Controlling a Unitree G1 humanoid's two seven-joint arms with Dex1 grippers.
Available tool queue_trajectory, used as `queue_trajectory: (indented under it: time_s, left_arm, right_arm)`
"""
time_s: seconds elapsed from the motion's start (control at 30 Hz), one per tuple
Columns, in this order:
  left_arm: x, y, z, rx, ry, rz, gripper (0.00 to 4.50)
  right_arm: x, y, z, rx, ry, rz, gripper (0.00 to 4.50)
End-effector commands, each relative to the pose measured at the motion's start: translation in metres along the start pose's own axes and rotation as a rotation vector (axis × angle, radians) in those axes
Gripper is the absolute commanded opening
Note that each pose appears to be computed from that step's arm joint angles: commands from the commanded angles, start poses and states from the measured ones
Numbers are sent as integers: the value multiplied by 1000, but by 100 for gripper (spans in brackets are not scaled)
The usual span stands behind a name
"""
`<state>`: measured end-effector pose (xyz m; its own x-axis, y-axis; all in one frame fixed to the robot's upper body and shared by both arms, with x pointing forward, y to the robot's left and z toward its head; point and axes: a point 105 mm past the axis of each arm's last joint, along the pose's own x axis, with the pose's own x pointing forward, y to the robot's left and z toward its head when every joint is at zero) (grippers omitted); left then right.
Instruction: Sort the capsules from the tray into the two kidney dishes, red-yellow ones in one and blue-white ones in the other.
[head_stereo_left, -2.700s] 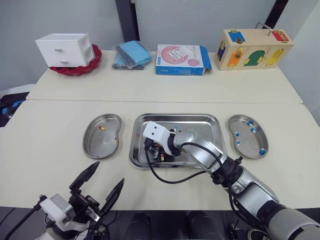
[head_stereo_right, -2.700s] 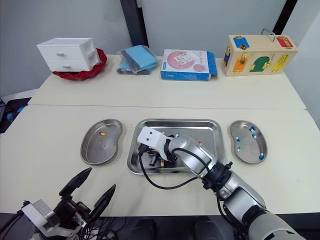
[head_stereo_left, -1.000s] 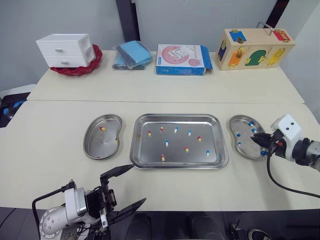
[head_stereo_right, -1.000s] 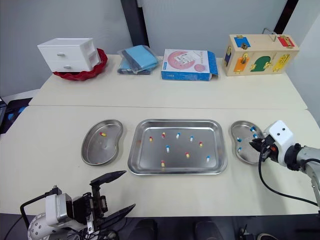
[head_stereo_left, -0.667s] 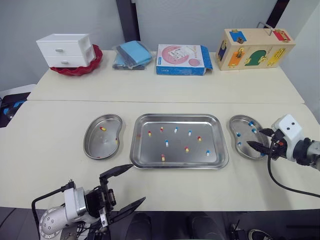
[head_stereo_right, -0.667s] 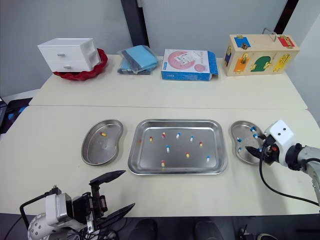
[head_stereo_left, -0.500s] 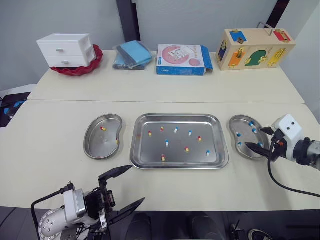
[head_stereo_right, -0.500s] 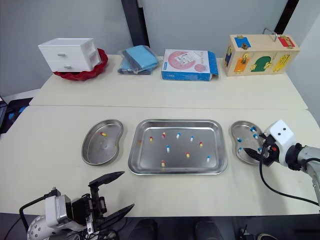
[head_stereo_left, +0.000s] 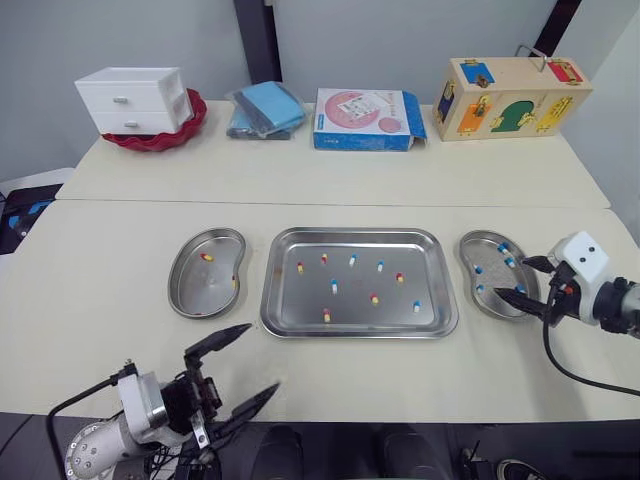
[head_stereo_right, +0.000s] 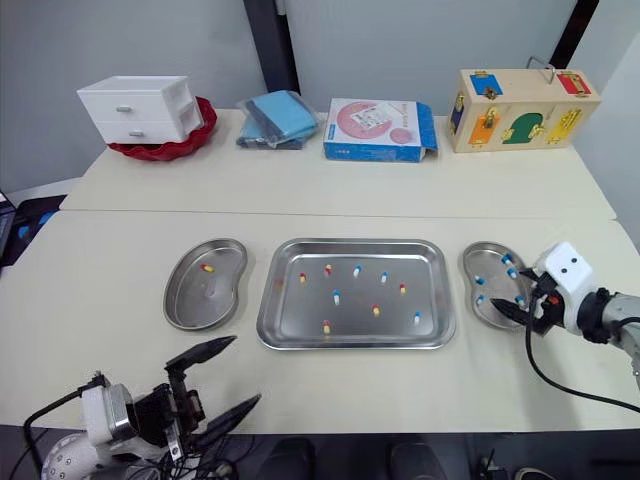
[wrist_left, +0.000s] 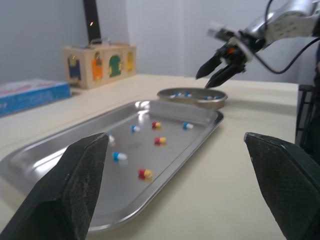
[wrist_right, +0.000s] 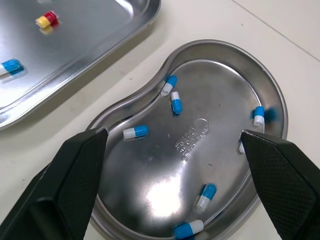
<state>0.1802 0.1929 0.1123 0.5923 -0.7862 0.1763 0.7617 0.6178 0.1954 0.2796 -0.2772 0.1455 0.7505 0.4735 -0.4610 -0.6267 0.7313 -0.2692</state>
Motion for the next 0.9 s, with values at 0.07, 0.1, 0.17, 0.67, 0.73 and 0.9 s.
queue_trajectory:
  time_s: [0.07, 0.1, 0.17, 0.67, 0.73, 0.9]
  left_arm:
    - [-16, 27, 11, 15, 164, 95, 450]
    - [-25, 36, 11, 14, 240, 117, 450]
    - [-41, 52, 17, 11, 345, 166, 450]
    - [-130, 142, 43, -9, 692, 472, 450]
    - [-133, 145, 43, -17, 722, 471, 450]
    - [-129, 143, 35, -30, 764, 425, 450]
  right_arm:
    - [-33, -1, 11, -46, -96, 59, 445]
    - [-40, -2, 5, -51, -81, 69, 445]
    - [-53, -5, -7, -52, -37, 90, 445]
    - [-74, -8, -68, 0, 129, 129, 445]
    - [-73, -8, -69, 2, 125, 130, 445]
    - [-70, -2, -70, 7, 109, 137, 445]
